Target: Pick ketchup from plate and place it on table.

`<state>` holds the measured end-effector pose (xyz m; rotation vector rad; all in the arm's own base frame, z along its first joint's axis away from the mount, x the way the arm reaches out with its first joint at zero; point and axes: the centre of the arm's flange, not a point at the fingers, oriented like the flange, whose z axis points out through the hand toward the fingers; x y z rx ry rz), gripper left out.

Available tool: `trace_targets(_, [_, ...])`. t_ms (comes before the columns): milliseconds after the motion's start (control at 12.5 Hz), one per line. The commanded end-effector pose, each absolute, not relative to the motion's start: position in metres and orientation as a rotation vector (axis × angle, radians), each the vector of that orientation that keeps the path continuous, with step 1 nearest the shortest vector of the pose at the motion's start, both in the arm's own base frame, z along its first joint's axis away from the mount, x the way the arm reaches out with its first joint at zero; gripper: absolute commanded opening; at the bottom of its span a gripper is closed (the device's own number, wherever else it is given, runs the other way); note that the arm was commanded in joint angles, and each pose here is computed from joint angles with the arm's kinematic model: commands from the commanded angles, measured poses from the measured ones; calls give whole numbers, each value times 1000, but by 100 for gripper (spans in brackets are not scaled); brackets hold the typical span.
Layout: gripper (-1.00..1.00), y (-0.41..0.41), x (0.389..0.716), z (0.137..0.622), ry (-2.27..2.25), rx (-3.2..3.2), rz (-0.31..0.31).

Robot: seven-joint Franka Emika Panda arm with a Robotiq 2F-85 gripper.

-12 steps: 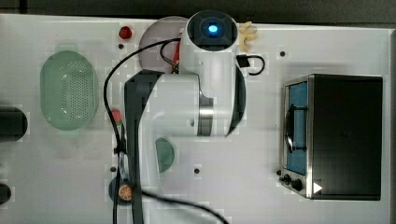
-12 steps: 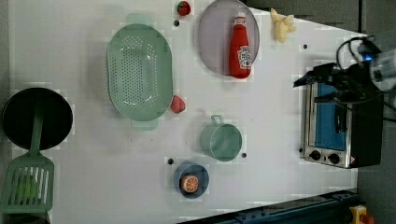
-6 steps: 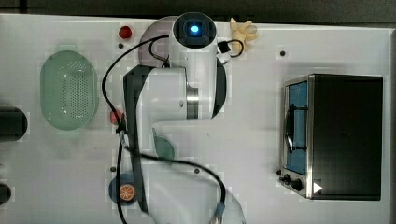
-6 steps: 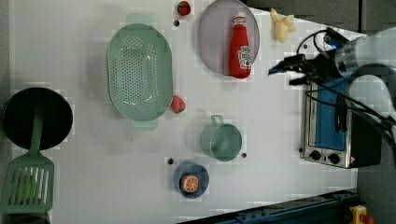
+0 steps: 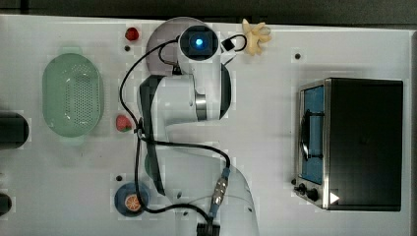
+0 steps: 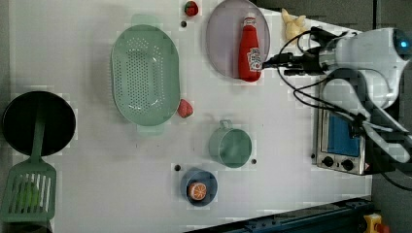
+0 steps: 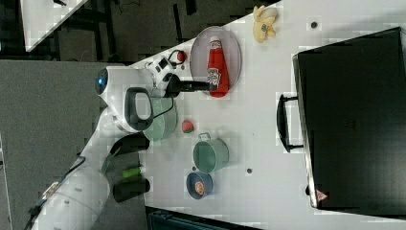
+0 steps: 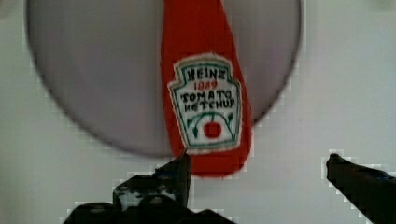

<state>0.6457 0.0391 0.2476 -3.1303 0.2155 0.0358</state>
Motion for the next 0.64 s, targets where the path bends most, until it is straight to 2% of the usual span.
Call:
trace_targets(80, [100, 46, 659, 244, 75, -3124, -98])
trace_targets(640, [100, 51, 658, 167, 36, -3101, -139])
